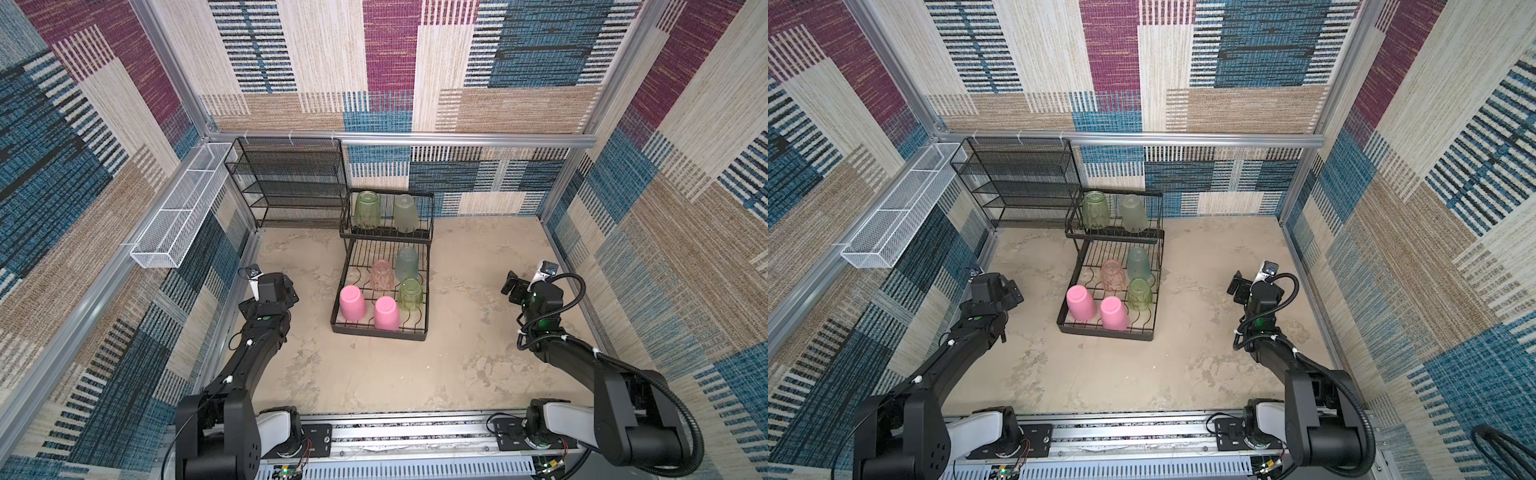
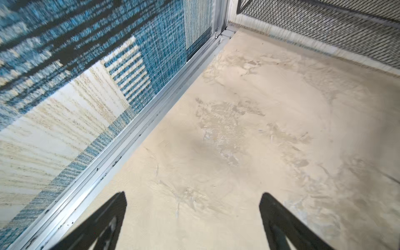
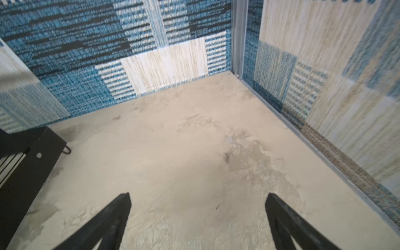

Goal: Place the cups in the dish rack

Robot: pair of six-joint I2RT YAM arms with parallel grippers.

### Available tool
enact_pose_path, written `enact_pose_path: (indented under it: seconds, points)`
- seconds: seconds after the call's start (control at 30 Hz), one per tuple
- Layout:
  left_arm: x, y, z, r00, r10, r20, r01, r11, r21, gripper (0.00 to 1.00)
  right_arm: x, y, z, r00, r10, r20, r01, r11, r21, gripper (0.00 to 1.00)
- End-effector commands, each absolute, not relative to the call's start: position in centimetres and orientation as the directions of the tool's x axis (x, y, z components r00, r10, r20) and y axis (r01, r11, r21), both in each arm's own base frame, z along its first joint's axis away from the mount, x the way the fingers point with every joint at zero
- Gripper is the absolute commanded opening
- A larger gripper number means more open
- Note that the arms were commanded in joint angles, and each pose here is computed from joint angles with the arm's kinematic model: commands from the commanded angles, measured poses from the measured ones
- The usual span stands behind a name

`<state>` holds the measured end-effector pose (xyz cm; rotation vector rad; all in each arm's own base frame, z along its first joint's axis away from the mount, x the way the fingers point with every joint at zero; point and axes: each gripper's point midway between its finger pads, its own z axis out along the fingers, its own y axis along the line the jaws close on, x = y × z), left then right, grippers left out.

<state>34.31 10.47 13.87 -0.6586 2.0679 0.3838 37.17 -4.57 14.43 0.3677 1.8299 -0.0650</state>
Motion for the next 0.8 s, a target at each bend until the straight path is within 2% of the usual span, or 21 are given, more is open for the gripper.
enact_pose_path:
  seconds: [0.0,0.1,0.37,0.7,0.77]
  points:
    - [35.8,10.9,14.0,-0.399,-0.314,-0.861,-0.587,0.809,-0.023,0.99,37.9,-4.2,15.5,-0.181,0.186,-0.966,0.239,0.961,0.14,1.0]
    - [36.7,10.5,13.3,-0.394,-0.287,-0.873,-0.543,0.839,-0.03,0.99,38.1,-4.0,14.5,-0.191,0.173,-0.966,0.229,0.965,0.128,1.0]
    - [39.1,7.6,11.6,-0.409,-0.217,-0.887,-0.348,0.935,-0.068,0.99,37.2,-3.6,15.1,-0.1,0.139,-0.985,0.187,0.975,0.118,1.0]
    - [39.7,3.7,10.5,-0.415,-0.092,-0.905,-0.132,0.99,-0.04,0.99,37.6,-3.0,15.5,-0.079,0.116,-0.99,0.147,0.984,0.103,1.0]
    - [39.7,2.7,11.0,-0.363,-0.055,-0.93,-0.095,0.995,-0.022,0.99,37.6,-2.7,15.8,-0.066,0.105,-0.992,0.131,0.987,0.096,1.0]
